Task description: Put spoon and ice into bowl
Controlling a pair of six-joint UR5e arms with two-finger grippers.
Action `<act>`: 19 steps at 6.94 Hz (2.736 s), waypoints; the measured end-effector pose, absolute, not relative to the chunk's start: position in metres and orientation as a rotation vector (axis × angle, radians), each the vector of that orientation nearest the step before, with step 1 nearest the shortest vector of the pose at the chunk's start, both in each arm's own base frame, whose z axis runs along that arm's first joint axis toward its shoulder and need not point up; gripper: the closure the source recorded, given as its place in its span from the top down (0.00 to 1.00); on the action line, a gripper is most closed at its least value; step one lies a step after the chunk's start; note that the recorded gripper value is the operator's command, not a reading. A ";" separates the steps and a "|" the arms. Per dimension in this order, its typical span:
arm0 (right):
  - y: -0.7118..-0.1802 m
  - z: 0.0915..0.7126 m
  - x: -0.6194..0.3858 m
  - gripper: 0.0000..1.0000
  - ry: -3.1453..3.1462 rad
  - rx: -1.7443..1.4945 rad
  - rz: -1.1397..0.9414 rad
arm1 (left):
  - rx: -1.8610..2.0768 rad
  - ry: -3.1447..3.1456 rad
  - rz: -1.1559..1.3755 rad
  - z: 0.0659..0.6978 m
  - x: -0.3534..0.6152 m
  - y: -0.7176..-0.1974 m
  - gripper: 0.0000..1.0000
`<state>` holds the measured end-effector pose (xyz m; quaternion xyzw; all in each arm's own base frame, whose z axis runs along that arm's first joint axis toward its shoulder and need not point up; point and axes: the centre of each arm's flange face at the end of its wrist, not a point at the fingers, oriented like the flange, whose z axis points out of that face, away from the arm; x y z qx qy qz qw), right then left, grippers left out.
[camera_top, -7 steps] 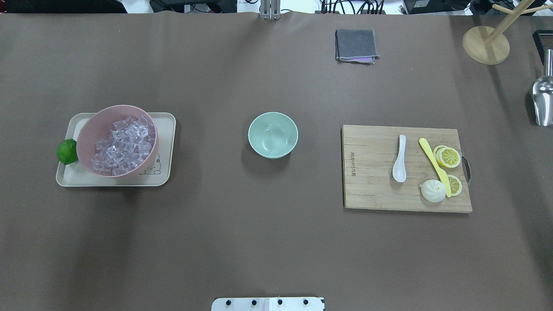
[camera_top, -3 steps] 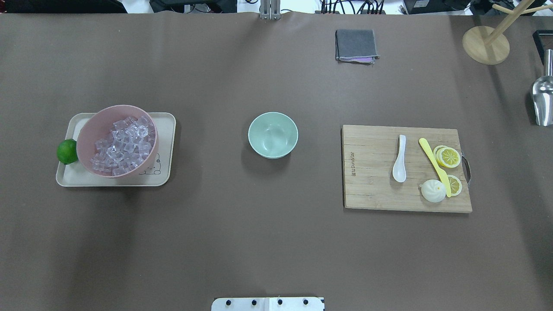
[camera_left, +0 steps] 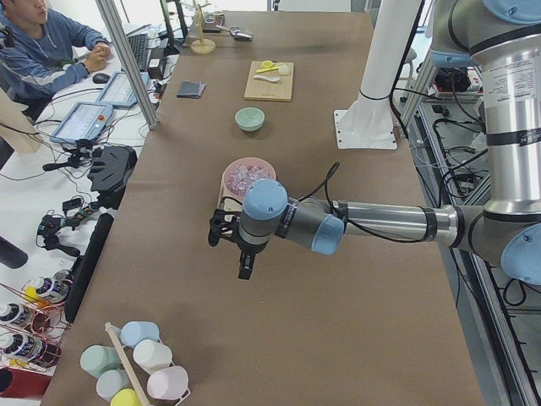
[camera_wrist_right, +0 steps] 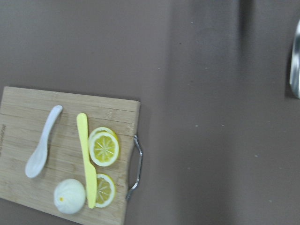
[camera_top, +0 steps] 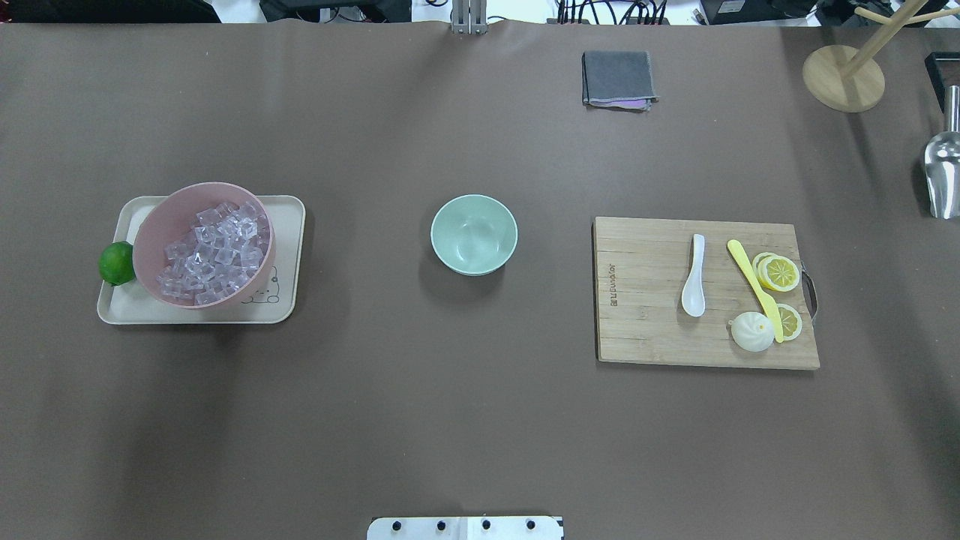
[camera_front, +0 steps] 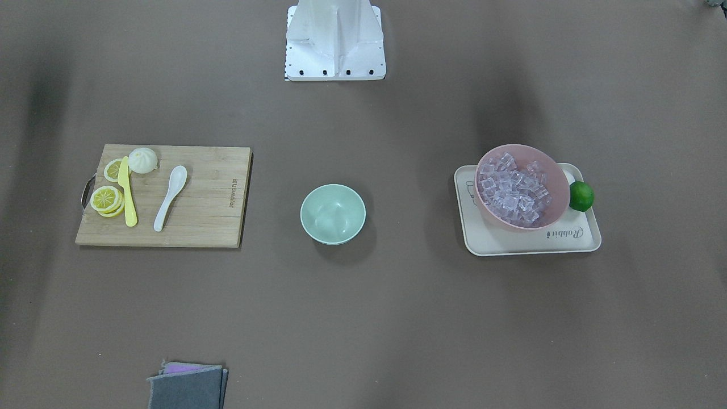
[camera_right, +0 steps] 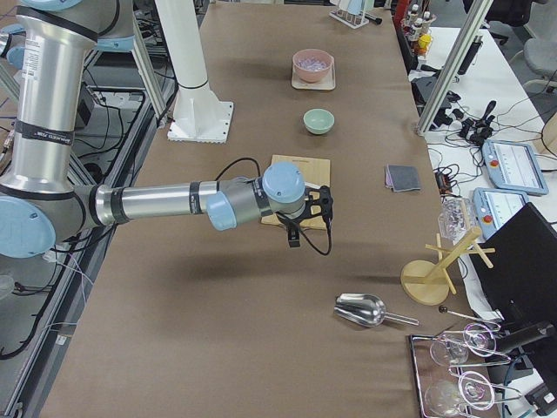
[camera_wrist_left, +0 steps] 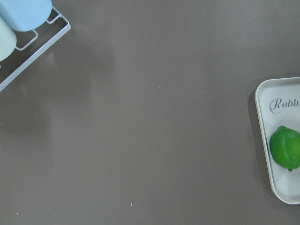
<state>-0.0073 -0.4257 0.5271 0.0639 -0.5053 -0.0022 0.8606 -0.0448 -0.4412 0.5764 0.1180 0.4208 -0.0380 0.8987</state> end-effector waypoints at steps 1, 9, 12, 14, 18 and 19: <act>-0.439 0.503 -0.036 0.95 -1.062 0.097 0.036 | 0.238 0.887 -0.121 0.562 -0.036 -0.455 0.97; -0.468 0.438 -0.327 0.82 -0.831 0.029 0.124 | 0.109 0.933 -0.200 0.453 0.134 -0.531 0.97; -0.493 0.443 -0.361 0.75 -0.804 0.022 0.130 | 0.096 0.944 -0.207 0.436 0.159 -0.532 0.97; -0.497 0.452 -0.364 0.24 -0.791 0.012 0.134 | 0.103 0.938 -0.214 0.428 0.171 -0.533 0.97; -0.493 0.450 -0.370 0.00 -0.797 -0.007 0.141 | 0.098 0.940 -0.223 0.425 0.177 -0.534 0.97; -0.492 0.447 -0.372 0.00 -0.802 -0.008 0.140 | 0.097 0.941 -0.222 0.424 0.178 -0.534 0.97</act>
